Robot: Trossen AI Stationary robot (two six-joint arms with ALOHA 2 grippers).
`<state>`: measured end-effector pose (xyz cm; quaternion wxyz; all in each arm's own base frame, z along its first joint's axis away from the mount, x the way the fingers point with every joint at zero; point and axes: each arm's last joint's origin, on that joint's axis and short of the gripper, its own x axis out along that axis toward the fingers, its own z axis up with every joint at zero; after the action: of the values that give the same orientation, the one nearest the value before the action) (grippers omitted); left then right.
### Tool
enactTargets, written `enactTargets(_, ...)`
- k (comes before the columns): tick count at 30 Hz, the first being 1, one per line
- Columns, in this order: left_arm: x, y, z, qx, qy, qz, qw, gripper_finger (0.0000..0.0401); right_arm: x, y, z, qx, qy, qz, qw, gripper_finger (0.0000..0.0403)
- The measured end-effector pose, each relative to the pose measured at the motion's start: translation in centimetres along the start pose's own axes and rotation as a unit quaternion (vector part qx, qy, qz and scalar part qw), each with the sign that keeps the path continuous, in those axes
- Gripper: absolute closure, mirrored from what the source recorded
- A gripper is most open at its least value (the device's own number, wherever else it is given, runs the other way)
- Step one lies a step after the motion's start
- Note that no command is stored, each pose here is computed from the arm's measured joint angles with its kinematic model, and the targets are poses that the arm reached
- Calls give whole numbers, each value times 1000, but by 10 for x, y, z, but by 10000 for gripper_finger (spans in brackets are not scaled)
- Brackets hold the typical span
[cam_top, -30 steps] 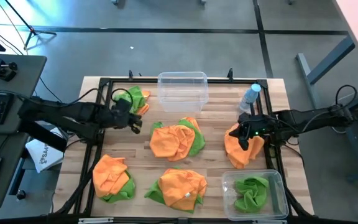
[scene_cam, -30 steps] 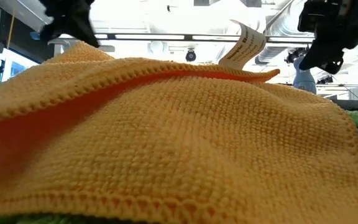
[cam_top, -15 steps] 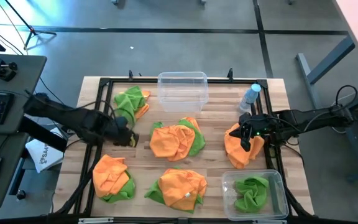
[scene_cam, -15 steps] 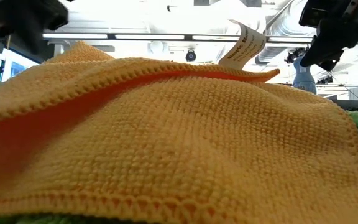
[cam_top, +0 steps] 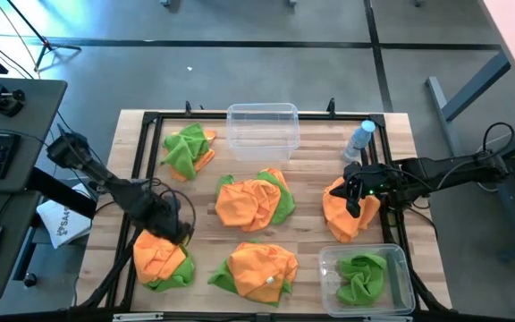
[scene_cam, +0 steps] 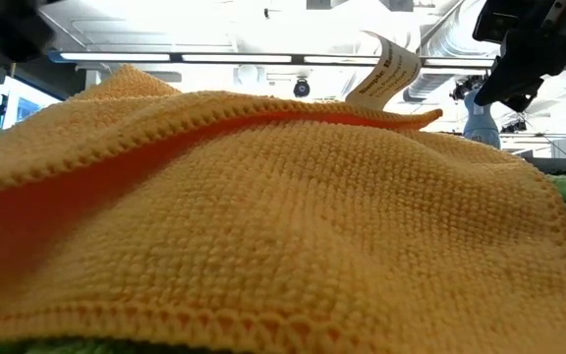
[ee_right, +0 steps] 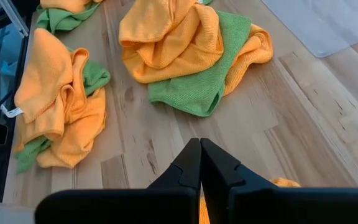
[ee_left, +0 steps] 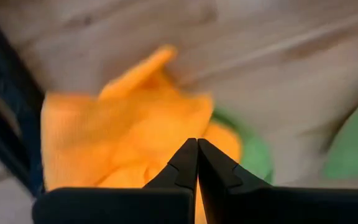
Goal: Sort microfiber towel by color & place in baskets
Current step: Put the orange microfiber towel into the top transparent bin
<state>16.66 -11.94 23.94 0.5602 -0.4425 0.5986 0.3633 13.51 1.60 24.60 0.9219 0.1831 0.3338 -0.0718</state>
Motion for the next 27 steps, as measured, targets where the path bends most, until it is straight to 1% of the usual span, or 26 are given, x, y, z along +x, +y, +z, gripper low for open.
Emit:
enactTargets(3,5,3,-15,11,18,19,1000,392,0,0,0,0,0,0,1000,403)
enactTargets(6,8,6,-27,9,26,32,999,375,0,0,0,1,-1,0,1000,403)
enactTargets(9,10,7,-34,1,34,37,999,350,0,0,0,2,-2,0,1000,403)
enactTargets(12,13,9,-40,-3,65,61,996,326,0,0,1,2,-7,-1,1000,403)
enactTargets(16,20,9,-50,16,93,93,991,305,0,0,2,2,-13,-10,1000,403)
enactTargets(22,36,-1,-57,44,95,101,989,295,0,0,2,2,-18,-9,1000,403)
enactTargets(24,42,-2,-58,51,101,121,986,295,0,0,2,2,-18,-9,1000,403)
enactTargets(27,53,-5,-62,65,136,157,976,295,0,0,3,2,-18,-9,1000,403)
